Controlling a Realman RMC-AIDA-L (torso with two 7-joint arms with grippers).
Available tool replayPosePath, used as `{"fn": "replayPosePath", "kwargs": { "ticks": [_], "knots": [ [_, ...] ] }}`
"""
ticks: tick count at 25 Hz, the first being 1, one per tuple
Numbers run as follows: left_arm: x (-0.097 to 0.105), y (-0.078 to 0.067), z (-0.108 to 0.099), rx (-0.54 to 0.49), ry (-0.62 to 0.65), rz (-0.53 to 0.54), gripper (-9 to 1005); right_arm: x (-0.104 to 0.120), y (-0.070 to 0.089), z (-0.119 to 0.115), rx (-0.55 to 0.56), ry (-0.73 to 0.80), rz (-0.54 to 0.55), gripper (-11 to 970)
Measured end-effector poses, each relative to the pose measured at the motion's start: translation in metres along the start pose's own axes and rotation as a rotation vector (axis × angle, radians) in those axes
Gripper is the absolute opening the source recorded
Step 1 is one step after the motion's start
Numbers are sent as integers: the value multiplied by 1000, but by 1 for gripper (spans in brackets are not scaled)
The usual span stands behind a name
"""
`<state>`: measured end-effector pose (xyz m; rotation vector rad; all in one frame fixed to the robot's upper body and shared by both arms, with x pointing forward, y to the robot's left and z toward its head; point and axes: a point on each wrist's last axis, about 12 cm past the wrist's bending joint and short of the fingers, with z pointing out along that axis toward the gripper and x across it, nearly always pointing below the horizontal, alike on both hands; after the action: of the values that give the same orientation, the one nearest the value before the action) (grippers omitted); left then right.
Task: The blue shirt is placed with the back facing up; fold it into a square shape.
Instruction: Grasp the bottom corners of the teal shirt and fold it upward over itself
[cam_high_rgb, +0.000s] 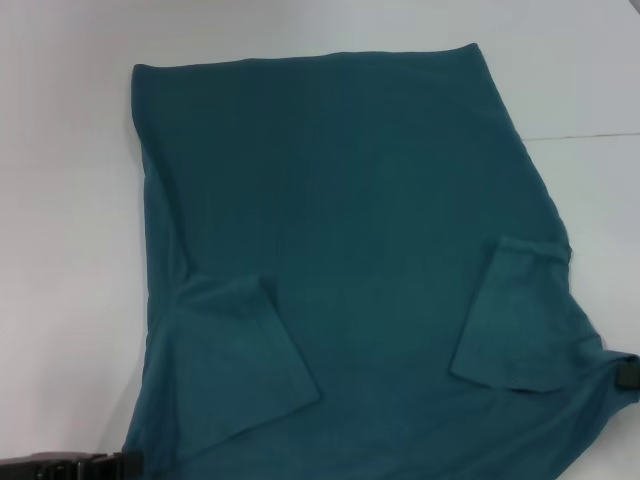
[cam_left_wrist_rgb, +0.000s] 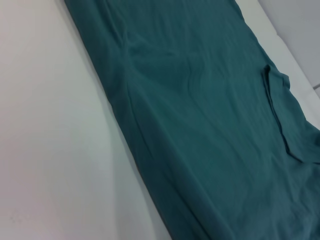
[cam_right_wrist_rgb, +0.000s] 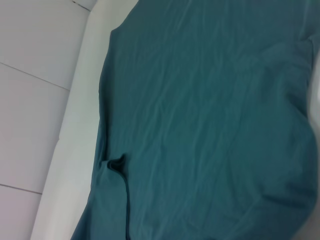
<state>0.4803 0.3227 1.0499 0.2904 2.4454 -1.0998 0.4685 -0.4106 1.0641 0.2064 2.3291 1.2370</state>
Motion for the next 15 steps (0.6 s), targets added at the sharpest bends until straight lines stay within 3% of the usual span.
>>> {"fn": "replayPosePath", "kwargs": {
  "ticks": [5,15],
  "knots": [
    [-3,1,-2,-7,-3,-1,54,0,0,0,0,-1,-1,53],
    [-10,10,-25,-63,-81,-34,54,6,-3,-1,0,-14,13,53]
  ]
}}
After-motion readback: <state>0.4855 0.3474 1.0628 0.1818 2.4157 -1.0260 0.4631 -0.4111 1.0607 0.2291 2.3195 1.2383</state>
